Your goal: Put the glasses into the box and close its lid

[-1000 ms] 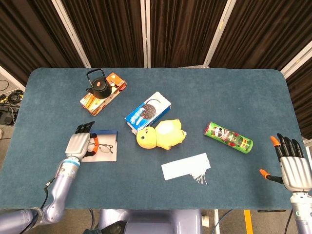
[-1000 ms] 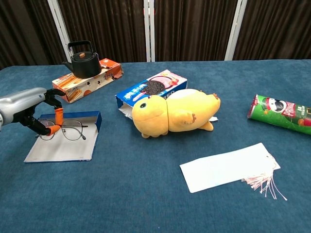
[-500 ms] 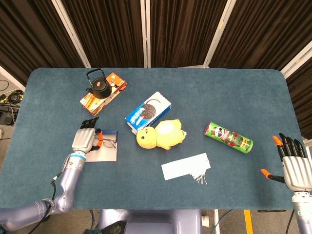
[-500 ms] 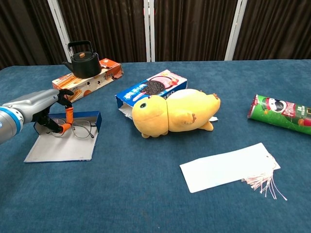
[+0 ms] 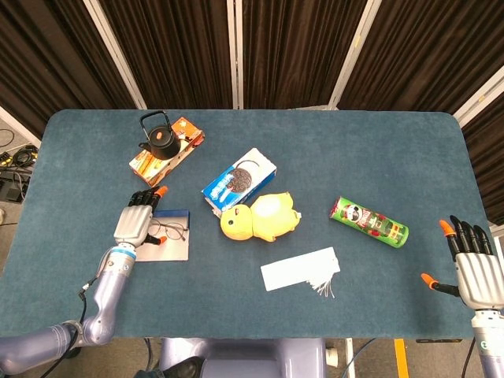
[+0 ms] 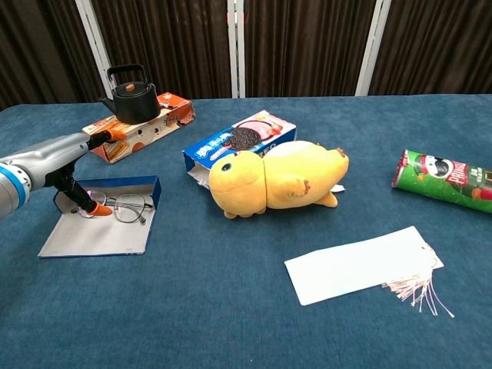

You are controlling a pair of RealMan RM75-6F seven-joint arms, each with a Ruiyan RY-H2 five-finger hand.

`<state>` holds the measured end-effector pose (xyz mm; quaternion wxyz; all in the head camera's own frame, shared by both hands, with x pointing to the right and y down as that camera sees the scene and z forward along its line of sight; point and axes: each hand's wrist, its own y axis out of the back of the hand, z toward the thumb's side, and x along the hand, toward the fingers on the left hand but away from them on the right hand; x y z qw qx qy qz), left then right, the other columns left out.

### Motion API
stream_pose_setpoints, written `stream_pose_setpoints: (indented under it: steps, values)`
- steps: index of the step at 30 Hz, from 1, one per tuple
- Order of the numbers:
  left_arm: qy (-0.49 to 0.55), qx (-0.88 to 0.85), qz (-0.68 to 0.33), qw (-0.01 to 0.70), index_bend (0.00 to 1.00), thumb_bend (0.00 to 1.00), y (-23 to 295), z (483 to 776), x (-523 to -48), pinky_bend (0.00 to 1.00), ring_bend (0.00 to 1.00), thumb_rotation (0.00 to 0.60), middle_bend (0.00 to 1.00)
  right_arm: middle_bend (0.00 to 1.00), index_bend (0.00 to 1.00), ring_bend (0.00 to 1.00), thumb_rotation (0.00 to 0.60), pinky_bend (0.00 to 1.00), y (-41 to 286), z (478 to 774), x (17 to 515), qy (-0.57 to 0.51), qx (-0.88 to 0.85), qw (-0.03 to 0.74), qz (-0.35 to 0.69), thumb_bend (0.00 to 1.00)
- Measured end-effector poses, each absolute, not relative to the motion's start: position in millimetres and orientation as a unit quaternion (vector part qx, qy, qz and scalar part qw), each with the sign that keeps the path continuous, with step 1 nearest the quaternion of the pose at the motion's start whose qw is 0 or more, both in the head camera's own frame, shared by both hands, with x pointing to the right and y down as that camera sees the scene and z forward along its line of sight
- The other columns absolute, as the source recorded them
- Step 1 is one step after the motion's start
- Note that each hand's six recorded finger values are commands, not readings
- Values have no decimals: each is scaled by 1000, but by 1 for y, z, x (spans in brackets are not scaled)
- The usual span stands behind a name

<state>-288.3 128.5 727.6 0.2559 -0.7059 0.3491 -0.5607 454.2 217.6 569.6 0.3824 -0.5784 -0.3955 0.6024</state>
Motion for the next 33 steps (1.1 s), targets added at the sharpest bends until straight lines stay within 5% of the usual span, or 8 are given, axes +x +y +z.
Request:
stream_pose_setpoints:
  steps: [33]
  values:
    - [323,-676,-588,304,0,0,100,755,-277,0,0,600,0,0,12,0,600,0,216,576,456,-391,-576,382,607,0]
